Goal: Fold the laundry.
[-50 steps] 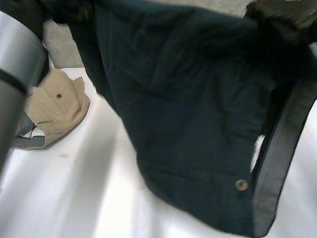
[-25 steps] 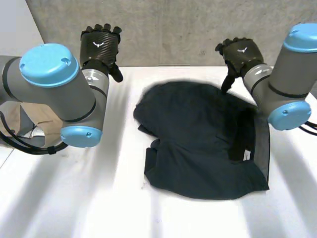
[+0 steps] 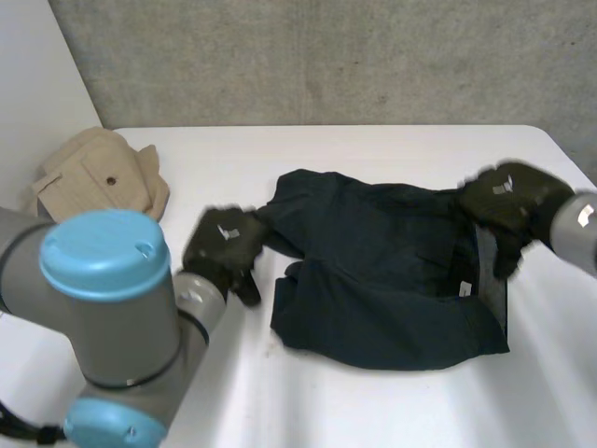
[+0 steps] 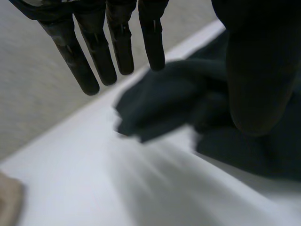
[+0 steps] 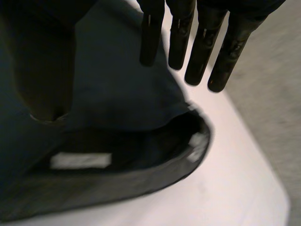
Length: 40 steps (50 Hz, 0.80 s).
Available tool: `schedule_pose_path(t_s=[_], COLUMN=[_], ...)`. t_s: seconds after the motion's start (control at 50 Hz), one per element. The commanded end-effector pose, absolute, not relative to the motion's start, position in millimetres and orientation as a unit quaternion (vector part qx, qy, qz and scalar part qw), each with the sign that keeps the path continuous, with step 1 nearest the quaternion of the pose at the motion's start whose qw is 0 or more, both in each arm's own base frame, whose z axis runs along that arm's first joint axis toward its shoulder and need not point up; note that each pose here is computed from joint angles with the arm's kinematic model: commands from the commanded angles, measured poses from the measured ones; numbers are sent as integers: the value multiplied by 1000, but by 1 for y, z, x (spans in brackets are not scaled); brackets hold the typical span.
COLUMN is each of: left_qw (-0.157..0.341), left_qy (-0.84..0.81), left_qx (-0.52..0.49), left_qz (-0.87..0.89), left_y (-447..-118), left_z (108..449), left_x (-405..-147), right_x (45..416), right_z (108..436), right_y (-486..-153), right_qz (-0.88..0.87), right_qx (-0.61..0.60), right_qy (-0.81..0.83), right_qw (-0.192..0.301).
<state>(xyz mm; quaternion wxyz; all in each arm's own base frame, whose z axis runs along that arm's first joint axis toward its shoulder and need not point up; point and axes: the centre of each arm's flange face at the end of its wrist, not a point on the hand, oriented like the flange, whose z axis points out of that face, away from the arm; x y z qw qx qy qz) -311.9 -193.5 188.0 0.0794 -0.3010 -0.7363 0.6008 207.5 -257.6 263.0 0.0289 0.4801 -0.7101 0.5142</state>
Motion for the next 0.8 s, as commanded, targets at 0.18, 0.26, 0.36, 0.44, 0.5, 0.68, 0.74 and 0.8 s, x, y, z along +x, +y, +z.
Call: schedule_pose_path(t_s=[0.18, 0.26, 0.36, 0.44, 0.5, 0.68, 0.74, 0.8], left_qw=[150, 149, 150, 152, 153, 145, 135, 136], left_qy=[-782, -783, -779, -775, -772, -769, -771, -768], left_qx=[-339, -340, -341, -340, -338, -325, -313, -306], left_qz=[501, 499, 505, 511, 517, 532, 538, 546], left_y=[-190, -199, -206, -214, -220, -230, -233, -234], left_z=[137, 127, 122, 119, 118, 123, 127, 136], left_x=[-339, -346, -353, -360, -365, -367, -363, -361], right_x=[186, 187, 188, 190, 188, 185, 185, 191], right_z=[213, 204, 184, 172, 166, 157, 155, 150], right_y=[-186, -188, -205, -223, -238, -270, -281, -287], right_qz=[381, 388, 405, 432, 455, 502, 519, 526], right_qx=[537, 532, 527, 516, 504, 482, 473, 473], right_qy=[-747, -745, -740, -734, -731, -718, -712, -706], right_qw=[-91, -108, -103, -89, -69, -19, -11, -12])
